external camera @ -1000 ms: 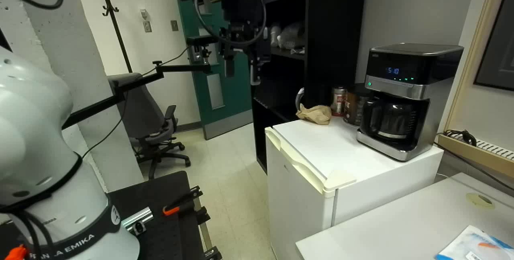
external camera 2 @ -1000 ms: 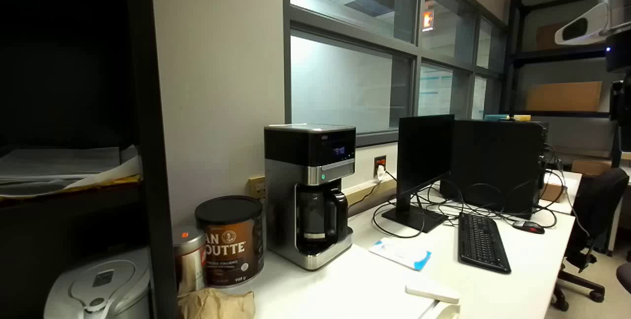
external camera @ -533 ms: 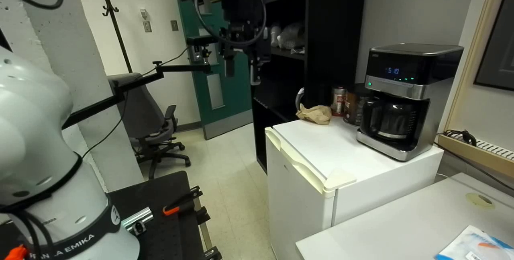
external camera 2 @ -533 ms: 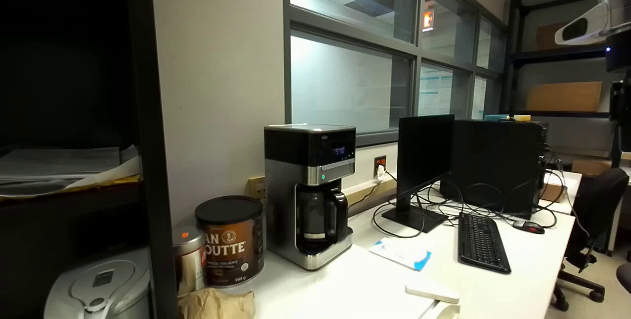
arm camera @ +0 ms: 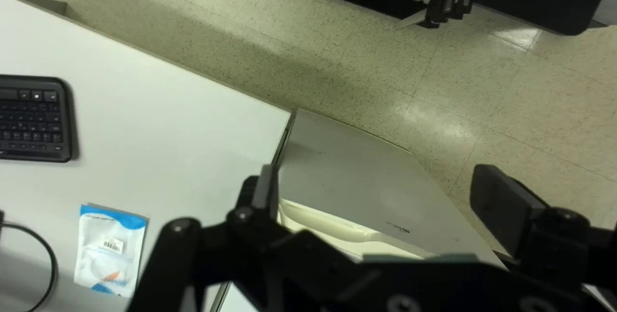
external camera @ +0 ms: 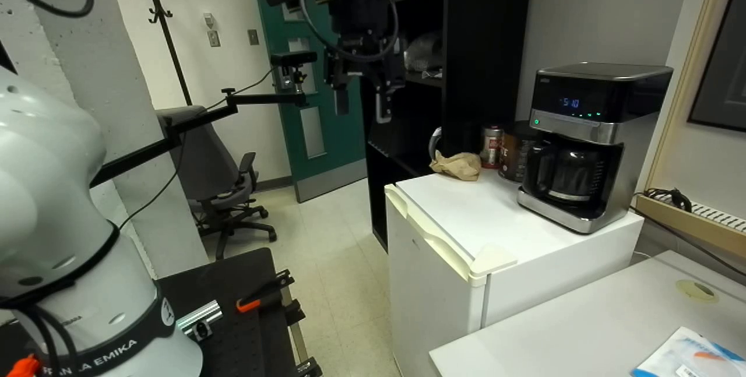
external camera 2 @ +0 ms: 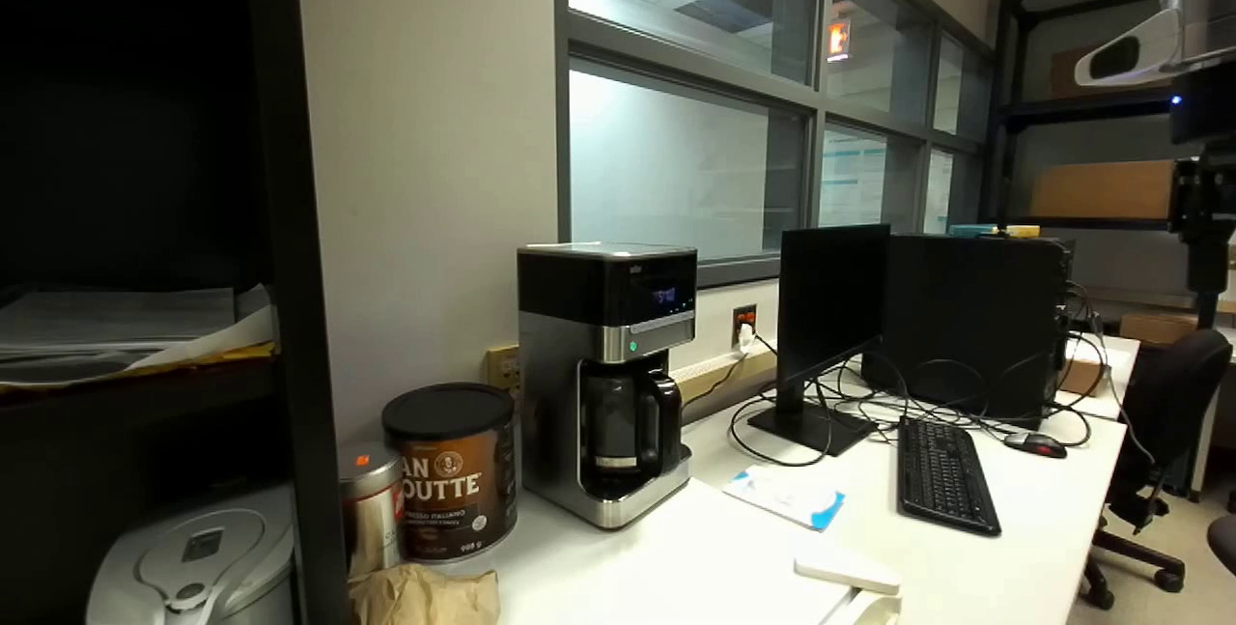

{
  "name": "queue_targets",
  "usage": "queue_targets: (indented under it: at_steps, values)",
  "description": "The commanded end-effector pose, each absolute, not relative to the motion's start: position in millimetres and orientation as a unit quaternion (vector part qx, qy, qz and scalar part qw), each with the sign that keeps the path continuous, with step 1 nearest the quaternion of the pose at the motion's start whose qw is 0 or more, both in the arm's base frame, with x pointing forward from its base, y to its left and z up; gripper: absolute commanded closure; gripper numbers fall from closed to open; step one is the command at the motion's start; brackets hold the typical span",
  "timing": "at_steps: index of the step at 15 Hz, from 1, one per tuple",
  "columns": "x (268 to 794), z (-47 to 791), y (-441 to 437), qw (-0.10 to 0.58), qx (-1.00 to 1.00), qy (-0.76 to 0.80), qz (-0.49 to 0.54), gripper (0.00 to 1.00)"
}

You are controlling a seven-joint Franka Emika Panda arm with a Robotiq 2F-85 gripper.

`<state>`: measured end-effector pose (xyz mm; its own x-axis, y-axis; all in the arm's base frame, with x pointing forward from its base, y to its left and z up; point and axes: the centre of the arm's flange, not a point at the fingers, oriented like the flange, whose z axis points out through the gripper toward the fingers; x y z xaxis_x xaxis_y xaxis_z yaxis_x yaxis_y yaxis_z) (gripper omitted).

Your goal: Press the coffee maker button

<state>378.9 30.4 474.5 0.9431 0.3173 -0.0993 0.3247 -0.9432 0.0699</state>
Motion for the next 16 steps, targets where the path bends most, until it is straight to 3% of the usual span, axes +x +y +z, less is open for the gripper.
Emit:
queue_targets:
  at_steps: [1,8,13,14,16]
  values:
    - [416.2,465.7,22.4,0.081,0.97,0.225,-0.029,0.0]
    - [488.0,443.8,16.1,0.159,0.913,0.373,0.042,0.0]
    - [529.5,414.1,24.2,0.178,0.865,0.461,0.089,0.01]
    - [537.2,408.1,26.6,0.179,0.858,0.472,0.097,0.26]
    - [552.5,397.4,31.1,0.188,0.84,0.496,0.117,0.29]
